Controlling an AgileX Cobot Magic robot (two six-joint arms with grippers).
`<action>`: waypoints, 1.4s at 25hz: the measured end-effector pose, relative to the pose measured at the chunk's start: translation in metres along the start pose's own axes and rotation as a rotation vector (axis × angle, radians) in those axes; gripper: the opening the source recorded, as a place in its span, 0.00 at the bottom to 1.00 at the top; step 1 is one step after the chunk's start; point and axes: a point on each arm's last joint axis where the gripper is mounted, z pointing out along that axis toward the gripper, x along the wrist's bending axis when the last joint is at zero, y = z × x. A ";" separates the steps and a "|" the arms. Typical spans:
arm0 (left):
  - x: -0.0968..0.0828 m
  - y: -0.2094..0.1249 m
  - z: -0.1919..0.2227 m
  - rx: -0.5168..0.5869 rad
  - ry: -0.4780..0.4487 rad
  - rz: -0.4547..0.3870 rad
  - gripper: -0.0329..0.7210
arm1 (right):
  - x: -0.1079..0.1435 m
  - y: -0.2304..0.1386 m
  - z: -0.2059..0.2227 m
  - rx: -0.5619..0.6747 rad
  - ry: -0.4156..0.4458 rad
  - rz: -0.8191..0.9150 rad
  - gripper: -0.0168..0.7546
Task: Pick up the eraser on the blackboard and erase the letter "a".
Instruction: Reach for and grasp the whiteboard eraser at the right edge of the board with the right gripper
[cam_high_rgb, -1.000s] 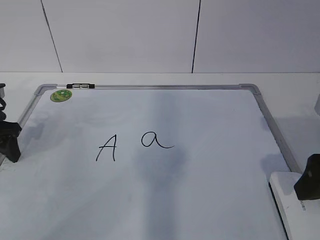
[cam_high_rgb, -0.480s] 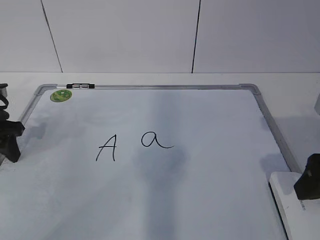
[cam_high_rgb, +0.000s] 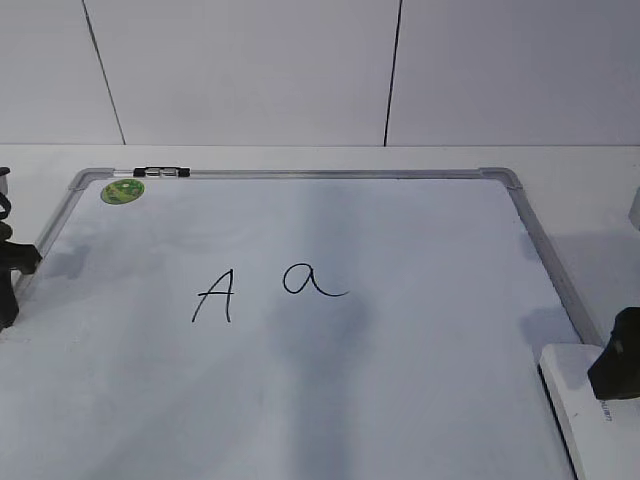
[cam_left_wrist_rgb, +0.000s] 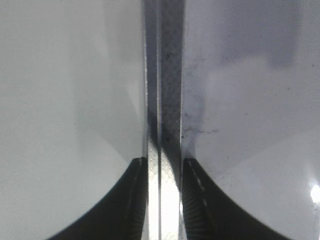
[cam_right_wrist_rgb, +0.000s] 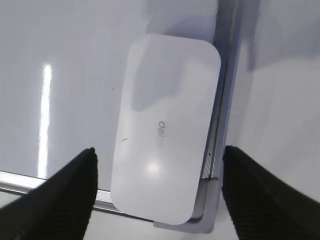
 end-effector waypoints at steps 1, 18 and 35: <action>0.000 0.000 0.000 0.000 0.000 0.000 0.27 | 0.000 0.000 0.000 0.000 0.000 0.000 0.79; 0.000 0.000 0.000 0.002 0.002 0.002 0.24 | 0.004 -0.003 0.000 0.036 0.040 0.002 0.79; 0.000 0.000 0.000 0.002 0.004 0.004 0.24 | 0.011 0.003 -0.009 0.029 0.106 -0.002 0.79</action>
